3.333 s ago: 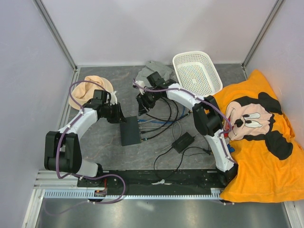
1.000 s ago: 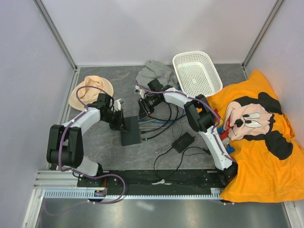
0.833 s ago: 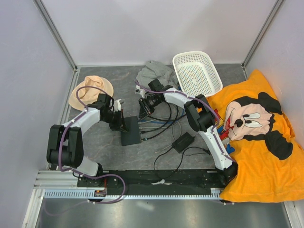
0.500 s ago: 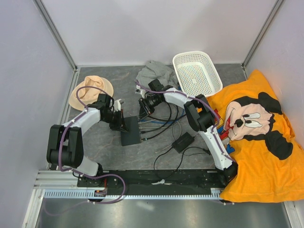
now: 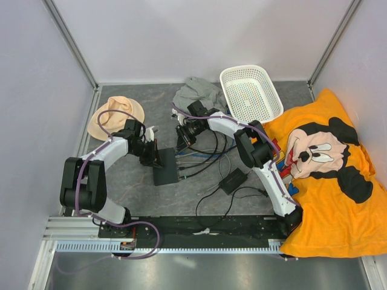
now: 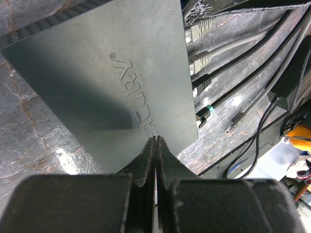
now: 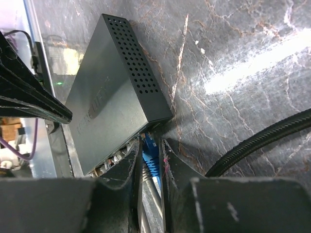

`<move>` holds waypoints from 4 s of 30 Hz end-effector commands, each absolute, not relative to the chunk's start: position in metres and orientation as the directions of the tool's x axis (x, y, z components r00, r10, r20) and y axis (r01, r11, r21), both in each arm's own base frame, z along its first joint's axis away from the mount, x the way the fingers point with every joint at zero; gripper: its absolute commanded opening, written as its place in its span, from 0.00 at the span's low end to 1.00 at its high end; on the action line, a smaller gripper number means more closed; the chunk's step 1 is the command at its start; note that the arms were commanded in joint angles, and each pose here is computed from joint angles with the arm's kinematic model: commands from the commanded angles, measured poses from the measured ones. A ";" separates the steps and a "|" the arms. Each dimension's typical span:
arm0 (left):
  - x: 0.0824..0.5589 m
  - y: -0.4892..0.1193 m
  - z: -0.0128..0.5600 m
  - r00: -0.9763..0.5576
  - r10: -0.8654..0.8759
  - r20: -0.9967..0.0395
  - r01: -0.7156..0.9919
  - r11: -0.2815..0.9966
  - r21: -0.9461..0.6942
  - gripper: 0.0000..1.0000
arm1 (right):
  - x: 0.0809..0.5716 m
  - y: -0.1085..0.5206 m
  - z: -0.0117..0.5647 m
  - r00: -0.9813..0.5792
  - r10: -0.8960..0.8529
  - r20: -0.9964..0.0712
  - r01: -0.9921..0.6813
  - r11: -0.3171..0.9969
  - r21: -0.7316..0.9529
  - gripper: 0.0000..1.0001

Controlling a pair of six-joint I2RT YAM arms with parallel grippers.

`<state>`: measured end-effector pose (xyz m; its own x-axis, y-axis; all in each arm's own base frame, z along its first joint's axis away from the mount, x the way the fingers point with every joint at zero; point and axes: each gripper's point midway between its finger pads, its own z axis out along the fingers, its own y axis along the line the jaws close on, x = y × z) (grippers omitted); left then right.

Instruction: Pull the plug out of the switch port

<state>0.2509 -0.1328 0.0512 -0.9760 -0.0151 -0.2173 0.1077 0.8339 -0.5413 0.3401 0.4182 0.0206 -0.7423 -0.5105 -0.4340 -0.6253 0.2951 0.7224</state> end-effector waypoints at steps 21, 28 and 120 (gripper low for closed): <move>0.265 -0.124 0.032 -0.970 -0.026 -0.242 0.098 0.870 -0.484 0.02 | 0.360 0.347 -0.028 -0.581 -0.735 -0.349 -0.800 0.439 0.408 0.00; 0.264 -0.120 0.022 -0.977 -0.038 -0.210 0.064 0.887 -0.458 0.02 | 0.369 0.346 -0.021 -0.553 -0.747 -0.370 -0.826 0.432 0.363 0.00; 0.277 -0.116 0.081 -0.910 -0.023 -0.413 0.184 0.871 -0.455 0.02 | 0.320 0.436 0.035 -0.489 -0.690 -0.534 -0.865 0.303 0.401 0.22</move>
<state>0.2688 -0.1158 0.0745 -0.9212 -0.0330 -0.3877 0.1593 0.8771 -0.4531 0.3268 0.4181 0.0336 -0.4987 -0.6997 -0.5116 -0.8620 0.3383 0.3776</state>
